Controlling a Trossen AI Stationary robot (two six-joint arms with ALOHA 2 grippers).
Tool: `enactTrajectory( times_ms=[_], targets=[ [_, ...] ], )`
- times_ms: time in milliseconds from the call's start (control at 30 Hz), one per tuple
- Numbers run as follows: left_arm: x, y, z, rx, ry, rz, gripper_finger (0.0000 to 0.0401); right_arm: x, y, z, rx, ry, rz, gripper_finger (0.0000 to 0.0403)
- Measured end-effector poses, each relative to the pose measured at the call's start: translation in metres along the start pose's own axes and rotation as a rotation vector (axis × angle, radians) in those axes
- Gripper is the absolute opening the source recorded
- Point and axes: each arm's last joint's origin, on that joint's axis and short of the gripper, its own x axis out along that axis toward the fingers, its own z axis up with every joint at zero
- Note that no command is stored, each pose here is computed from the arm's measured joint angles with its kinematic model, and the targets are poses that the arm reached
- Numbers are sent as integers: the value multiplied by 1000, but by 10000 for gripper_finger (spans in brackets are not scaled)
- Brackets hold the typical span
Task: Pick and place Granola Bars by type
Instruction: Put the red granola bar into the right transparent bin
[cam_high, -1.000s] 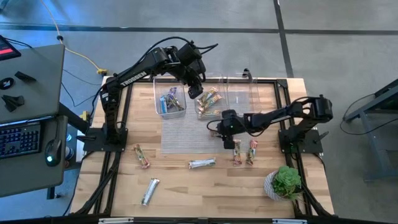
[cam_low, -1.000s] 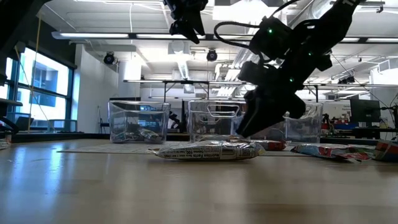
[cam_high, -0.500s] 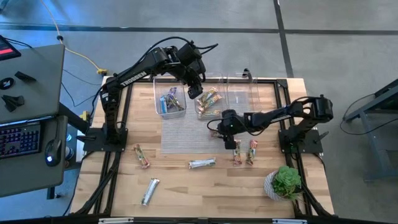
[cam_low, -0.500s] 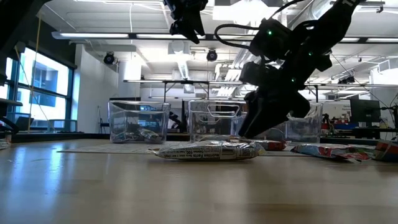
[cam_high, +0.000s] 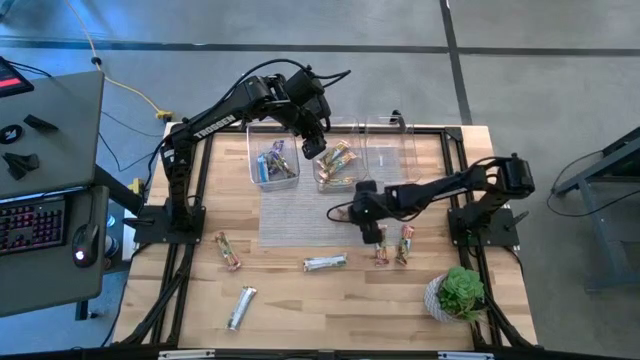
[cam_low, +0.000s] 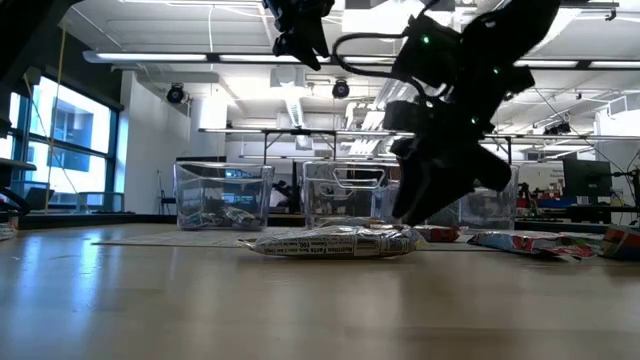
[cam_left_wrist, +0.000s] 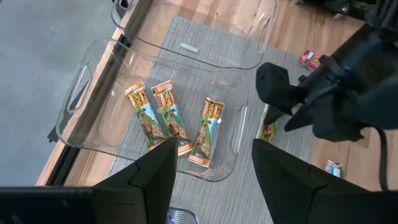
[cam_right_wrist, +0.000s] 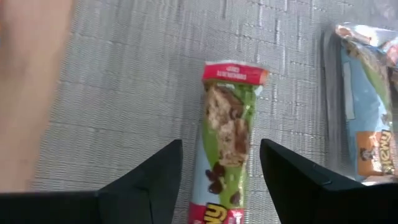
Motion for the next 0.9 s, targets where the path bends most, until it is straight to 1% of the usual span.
enactTrajectory(
  times_ms=[133, 267, 500, 633, 733, 900],
  targets=[
    [0, 0, 0, 0, 0, 0, 202, -3, -1, 4, 45, 20, 5, 200],
    [0, 0, 0, 0, -1, 0, 202, -1, -3, 1, 57, 51, 3, 200],
    [0, 0, 0, 0, 0, 0, 202, 21, 0, -7, 40, 118, 13, 200],
    [0, 0, 0, 0, 2, 0, 202, 27, 1, -9, 30, 140, 14, 198],
    [0, 0, 0, 0, 2, -1, 202, 24, 0, -9, -8, 136, 19, 186],
    [0, 0, 0, 1, 2, -1, 202, 18, -2, -7, -13, 115, 31, 137]
  ],
)
